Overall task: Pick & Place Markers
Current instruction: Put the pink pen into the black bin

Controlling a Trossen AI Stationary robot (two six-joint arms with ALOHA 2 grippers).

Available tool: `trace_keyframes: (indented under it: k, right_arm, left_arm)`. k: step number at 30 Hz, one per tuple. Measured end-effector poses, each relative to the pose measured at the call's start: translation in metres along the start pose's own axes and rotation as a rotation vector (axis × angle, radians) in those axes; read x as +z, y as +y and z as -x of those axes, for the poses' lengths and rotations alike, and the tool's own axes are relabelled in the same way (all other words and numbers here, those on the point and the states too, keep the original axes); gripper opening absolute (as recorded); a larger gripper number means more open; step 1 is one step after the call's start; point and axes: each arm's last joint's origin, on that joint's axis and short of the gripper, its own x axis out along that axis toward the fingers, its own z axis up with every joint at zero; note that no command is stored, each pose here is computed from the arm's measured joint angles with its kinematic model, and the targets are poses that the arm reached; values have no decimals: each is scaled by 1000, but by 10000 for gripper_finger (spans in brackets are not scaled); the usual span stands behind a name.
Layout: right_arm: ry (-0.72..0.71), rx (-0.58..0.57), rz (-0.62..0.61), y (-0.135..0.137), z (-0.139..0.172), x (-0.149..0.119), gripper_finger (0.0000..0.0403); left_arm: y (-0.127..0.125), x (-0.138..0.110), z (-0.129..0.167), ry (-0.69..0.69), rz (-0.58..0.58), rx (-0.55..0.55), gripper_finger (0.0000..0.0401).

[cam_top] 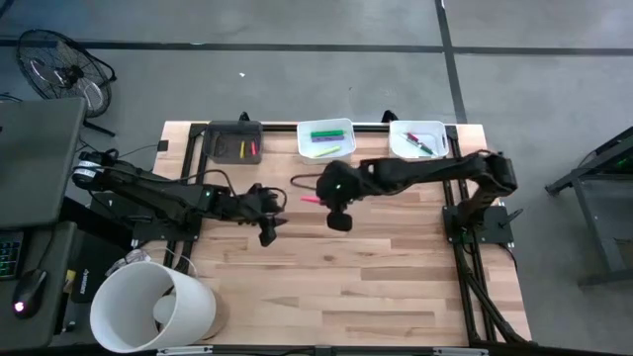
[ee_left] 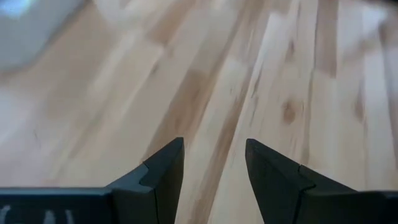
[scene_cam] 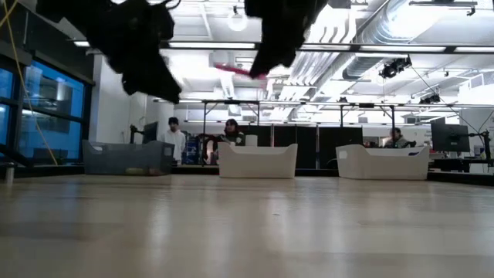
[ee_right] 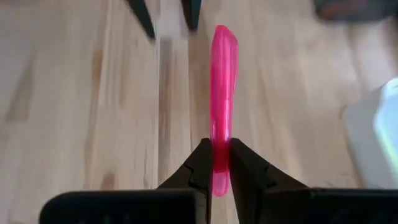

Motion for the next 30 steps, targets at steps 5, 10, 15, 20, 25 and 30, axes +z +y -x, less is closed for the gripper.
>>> trace_keyframes:
  k: [5,10,15,20,25,30]
  right_arm:
    - [-131,-13,-16,-7,36,10,25]
    - [-264,-19,-26,-11,69,17,29]
    - [-384,-27,-26,-11,90,24,27]
    - [-463,-23,-25,-11,96,30,30]
    - [-520,-10,-21,-11,99,35,30]
    - [-580,13,-13,-10,102,40,28]
  left_arm:
    - [-4,13,1,-161,0,22,169]
    - [-8,32,8,-372,-4,39,169]
    - [-14,54,20,-620,-22,32,169]
    - [-16,68,32,-797,11,37,169]
    - [-17,75,40,-902,42,11,169]
    - [-18,80,47,-983,68,-33,169]
